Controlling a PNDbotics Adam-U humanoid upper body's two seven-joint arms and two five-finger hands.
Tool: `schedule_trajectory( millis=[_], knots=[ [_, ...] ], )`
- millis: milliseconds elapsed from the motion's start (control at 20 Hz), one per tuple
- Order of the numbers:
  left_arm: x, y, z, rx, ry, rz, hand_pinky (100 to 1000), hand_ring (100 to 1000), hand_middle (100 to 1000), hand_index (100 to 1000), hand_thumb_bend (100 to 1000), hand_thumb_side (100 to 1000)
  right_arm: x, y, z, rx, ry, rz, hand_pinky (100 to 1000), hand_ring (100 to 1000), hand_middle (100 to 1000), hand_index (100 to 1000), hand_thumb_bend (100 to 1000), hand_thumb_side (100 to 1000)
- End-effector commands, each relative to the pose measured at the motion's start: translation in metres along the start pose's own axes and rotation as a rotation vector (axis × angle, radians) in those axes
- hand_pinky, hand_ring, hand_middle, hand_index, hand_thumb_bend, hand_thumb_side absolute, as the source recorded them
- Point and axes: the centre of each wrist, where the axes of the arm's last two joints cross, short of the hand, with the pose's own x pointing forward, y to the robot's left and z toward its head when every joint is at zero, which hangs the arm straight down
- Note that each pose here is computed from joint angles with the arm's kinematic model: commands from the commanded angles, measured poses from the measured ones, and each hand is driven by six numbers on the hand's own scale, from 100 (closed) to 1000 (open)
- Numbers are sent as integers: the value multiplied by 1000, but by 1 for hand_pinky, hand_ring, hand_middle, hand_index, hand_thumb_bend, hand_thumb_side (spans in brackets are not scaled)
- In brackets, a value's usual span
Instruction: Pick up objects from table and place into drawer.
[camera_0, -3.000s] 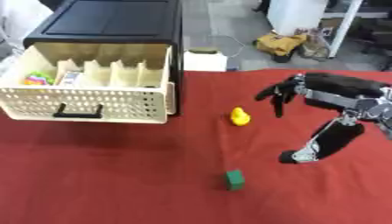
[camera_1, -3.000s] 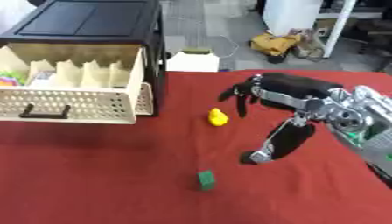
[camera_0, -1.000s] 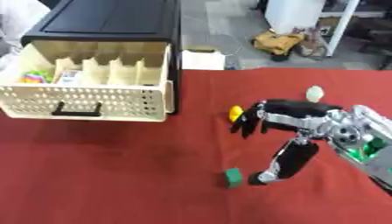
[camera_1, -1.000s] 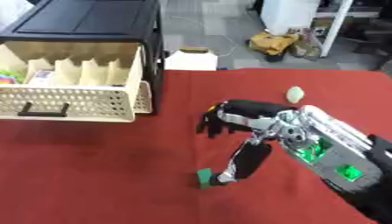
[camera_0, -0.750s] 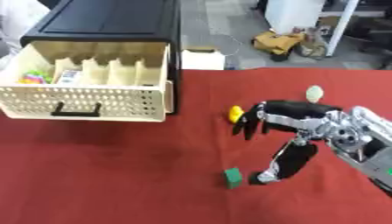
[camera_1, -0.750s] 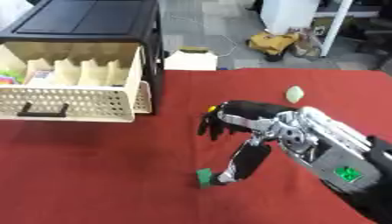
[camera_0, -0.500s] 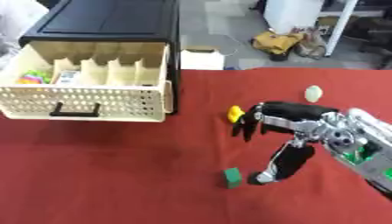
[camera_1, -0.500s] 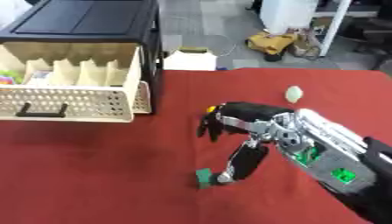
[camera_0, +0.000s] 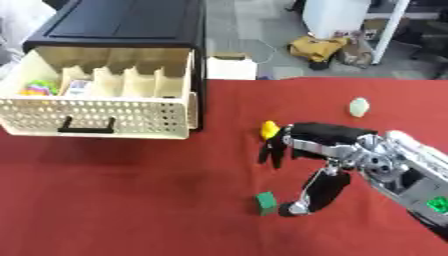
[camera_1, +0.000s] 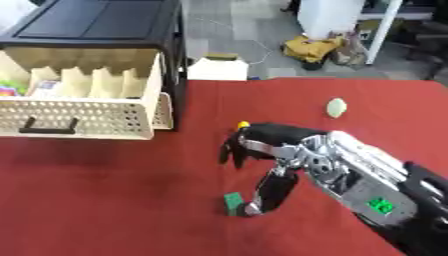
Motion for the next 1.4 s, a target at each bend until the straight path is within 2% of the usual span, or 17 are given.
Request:
schedule_trajectory(
  millis=[50,850,1400],
  knots=[
    [5,4,-2,4,-22,-5,100,100,100,707,100,1000,-1,-2,0,-6,18,13,674,751,572,773,548,133],
    [4,5,-1,14,-21,3,100,100,100,703,100,1000,-6,13,-16,-19,42,10,664,738,535,739,528,141],
    [4,5,-1,18,-18,6,100,100,100,702,100,1000,-10,23,-23,4,49,7,660,733,524,728,514,106]
  ],
)
